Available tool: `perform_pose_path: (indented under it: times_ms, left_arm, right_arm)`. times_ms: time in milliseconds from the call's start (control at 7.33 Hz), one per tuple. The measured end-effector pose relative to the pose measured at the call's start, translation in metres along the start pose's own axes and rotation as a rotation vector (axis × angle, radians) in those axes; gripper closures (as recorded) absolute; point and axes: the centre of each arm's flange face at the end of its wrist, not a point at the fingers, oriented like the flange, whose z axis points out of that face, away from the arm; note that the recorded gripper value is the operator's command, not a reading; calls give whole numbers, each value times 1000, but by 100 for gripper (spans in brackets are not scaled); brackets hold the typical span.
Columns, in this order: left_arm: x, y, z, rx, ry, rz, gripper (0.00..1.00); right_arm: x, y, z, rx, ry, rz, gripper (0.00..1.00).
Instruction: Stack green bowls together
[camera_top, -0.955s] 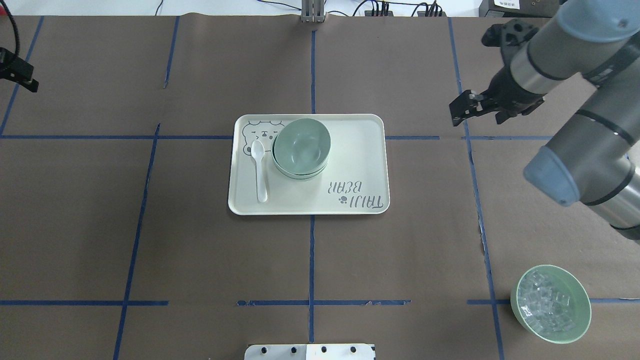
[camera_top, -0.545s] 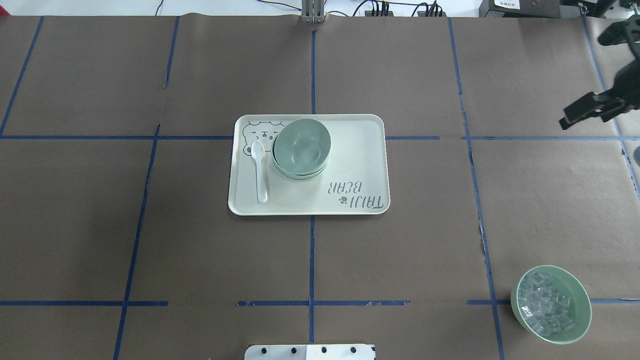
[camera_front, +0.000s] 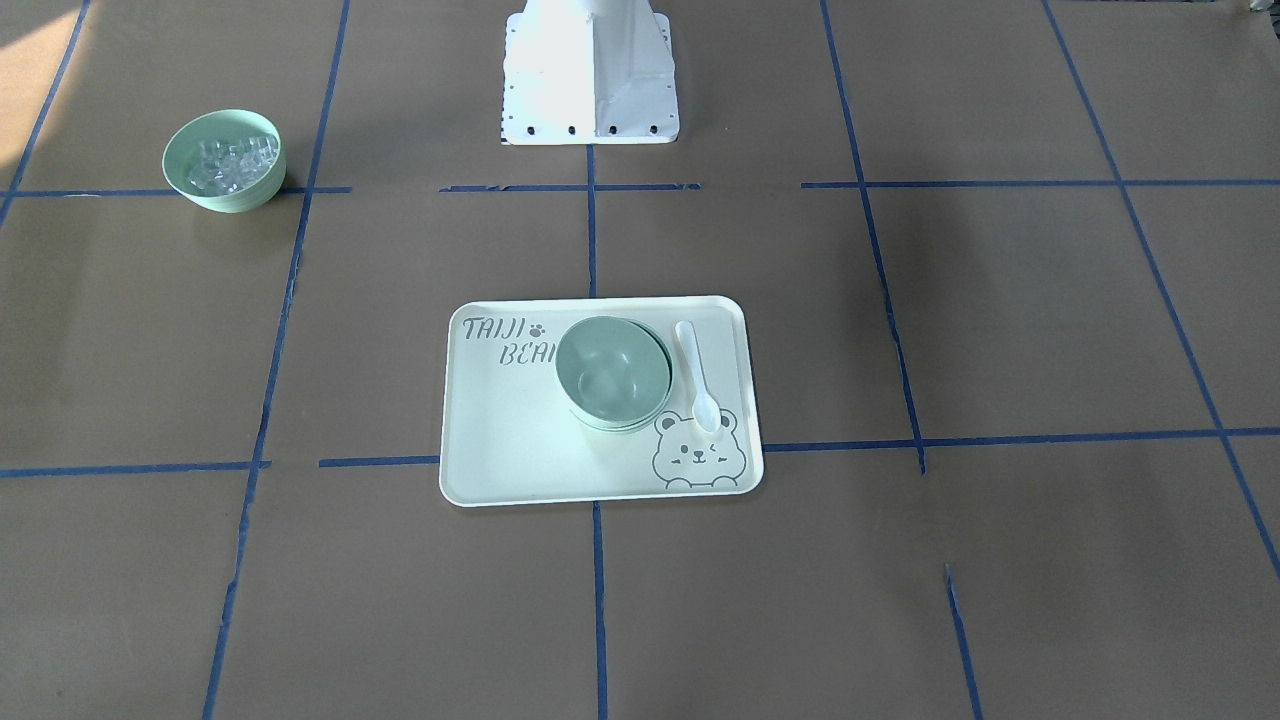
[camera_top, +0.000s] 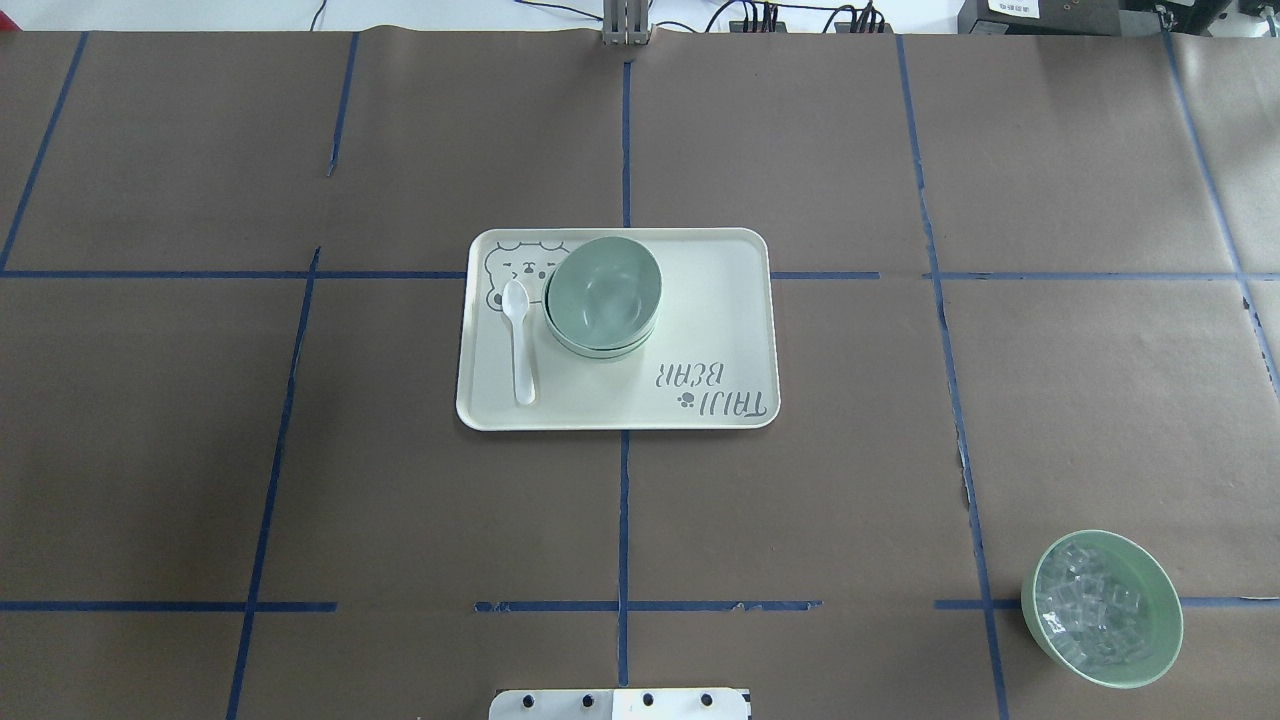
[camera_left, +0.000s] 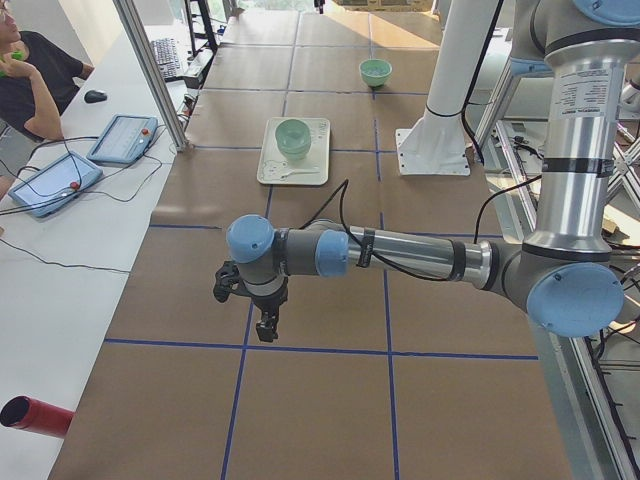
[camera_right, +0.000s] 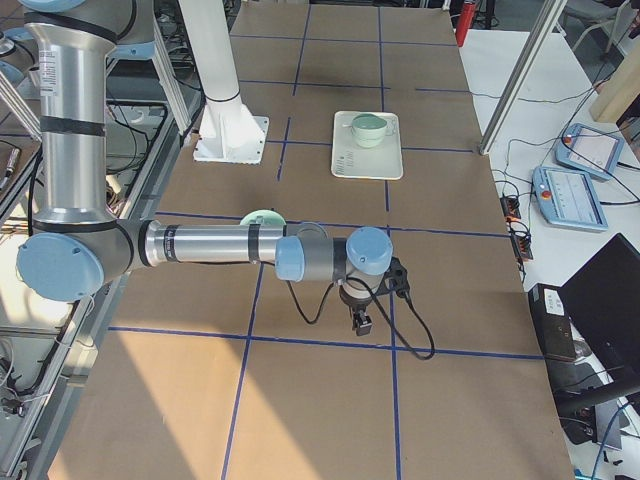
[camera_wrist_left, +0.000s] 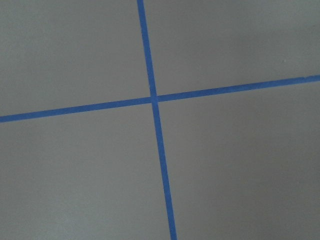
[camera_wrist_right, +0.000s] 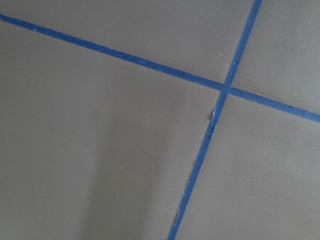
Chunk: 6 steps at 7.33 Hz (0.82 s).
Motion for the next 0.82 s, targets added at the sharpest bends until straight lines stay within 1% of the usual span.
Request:
perform_pose_path:
  times_ms: [136, 273, 545, 818]
  left_arm:
    - [-4, 4, 4, -8, 1, -3, 0]
    - [-6, 6, 6, -11, 2, -6, 0]
    - [-7, 7, 7, -15, 2, -13, 0]
    - [-9, 8, 6, -15, 6, -52, 0]
  right_arm:
    - [17, 6, 2, -3, -3, 15, 0]
    - [23, 3, 1, -1, 4, 38, 0]
    - [25, -3, -6, 12, 17, 133, 0]
    - [24, -6, -10, 33, 28, 231, 0]
